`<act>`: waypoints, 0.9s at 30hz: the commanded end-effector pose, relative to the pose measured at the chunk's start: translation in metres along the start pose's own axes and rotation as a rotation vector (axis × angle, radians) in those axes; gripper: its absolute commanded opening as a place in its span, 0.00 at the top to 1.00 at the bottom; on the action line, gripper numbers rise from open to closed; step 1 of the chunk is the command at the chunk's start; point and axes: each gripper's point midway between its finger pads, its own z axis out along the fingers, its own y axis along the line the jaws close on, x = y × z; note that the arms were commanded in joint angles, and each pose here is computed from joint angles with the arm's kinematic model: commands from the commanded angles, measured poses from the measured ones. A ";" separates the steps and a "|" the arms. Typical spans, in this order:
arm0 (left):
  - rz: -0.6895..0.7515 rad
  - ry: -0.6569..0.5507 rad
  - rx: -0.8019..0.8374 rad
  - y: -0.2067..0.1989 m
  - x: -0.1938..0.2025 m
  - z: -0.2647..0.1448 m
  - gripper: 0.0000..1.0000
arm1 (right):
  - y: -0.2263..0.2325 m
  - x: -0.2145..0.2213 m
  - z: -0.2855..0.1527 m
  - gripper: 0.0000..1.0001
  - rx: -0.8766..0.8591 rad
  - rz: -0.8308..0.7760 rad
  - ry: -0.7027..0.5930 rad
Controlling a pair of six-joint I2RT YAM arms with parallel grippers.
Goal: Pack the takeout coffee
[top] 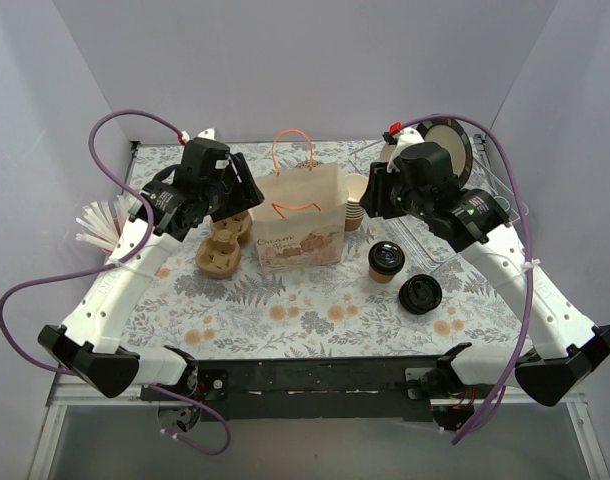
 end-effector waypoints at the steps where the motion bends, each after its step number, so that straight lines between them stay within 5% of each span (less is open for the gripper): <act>1: -0.143 -0.003 -0.088 0.012 0.000 -0.012 0.41 | 0.002 -0.013 -0.013 0.55 -0.019 -0.005 -0.062; 8: -0.157 0.036 -0.059 0.015 0.021 0.005 0.42 | -0.024 0.013 -0.007 0.55 0.095 -0.040 0.005; 15: -0.050 0.017 -0.063 0.019 0.019 0.018 0.63 | -0.040 0.028 -0.010 0.48 0.166 -0.014 0.050; 19: 0.081 0.035 -0.003 0.013 0.019 0.016 0.89 | -0.042 0.038 -0.012 0.49 0.169 0.003 0.068; 22: 0.148 0.066 0.069 0.006 0.026 0.007 1.00 | -0.043 0.039 -0.016 0.50 0.172 0.008 0.070; 27: 0.263 0.125 0.181 0.002 0.043 -0.015 1.00 | -0.042 0.028 -0.025 0.50 0.172 0.012 0.033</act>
